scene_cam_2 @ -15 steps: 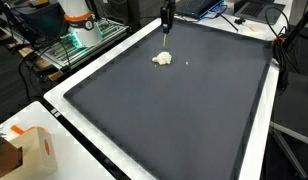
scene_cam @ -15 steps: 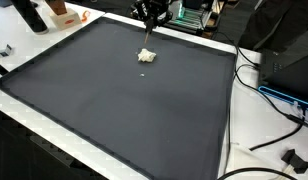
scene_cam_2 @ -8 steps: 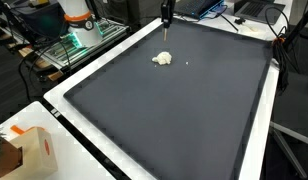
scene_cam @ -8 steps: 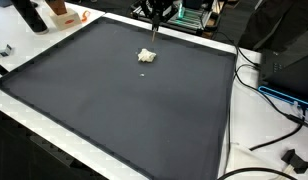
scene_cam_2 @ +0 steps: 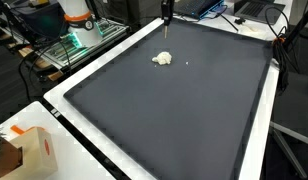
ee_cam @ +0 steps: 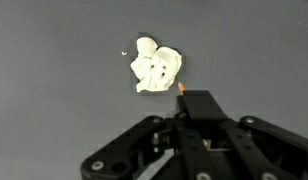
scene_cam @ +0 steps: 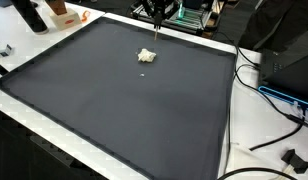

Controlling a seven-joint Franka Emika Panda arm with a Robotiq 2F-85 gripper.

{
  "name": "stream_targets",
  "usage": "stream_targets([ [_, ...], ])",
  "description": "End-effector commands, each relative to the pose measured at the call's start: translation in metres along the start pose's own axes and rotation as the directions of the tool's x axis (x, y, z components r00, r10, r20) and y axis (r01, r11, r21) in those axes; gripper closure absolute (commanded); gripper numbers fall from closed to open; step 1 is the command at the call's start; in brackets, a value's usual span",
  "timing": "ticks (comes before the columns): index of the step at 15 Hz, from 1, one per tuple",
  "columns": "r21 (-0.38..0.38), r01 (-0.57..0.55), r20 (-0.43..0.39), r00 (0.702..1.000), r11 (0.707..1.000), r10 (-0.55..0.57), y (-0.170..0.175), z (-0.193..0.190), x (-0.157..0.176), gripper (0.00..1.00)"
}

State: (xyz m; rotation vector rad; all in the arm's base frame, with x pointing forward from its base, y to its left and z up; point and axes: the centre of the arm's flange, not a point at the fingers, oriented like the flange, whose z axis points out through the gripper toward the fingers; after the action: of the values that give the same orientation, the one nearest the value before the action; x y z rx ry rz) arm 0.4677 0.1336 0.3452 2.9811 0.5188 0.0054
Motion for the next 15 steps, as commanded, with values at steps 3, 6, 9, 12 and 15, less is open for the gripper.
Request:
stream_targets([
  [3, 0.163, 0.057, -0.023, 0.998, 0.985, -0.054, 0.001, 0.011, 0.003, 0.97],
  [6, 0.289, 0.108, -0.091, 0.992, 0.951, -0.084, 0.004, 0.015, 0.004, 0.97],
  [9, 0.383, 0.139, -0.132, 0.987, 0.913, -0.095, 0.012, 0.022, 0.003, 0.97],
  [12, 0.468, 0.133, -0.160, 0.985, 0.874, -0.065, 0.024, 0.031, 0.002, 0.97],
  [15, 0.529, 0.113, -0.173, 0.985, 0.841, -0.024, 0.037, 0.041, 0.001, 0.97],
])
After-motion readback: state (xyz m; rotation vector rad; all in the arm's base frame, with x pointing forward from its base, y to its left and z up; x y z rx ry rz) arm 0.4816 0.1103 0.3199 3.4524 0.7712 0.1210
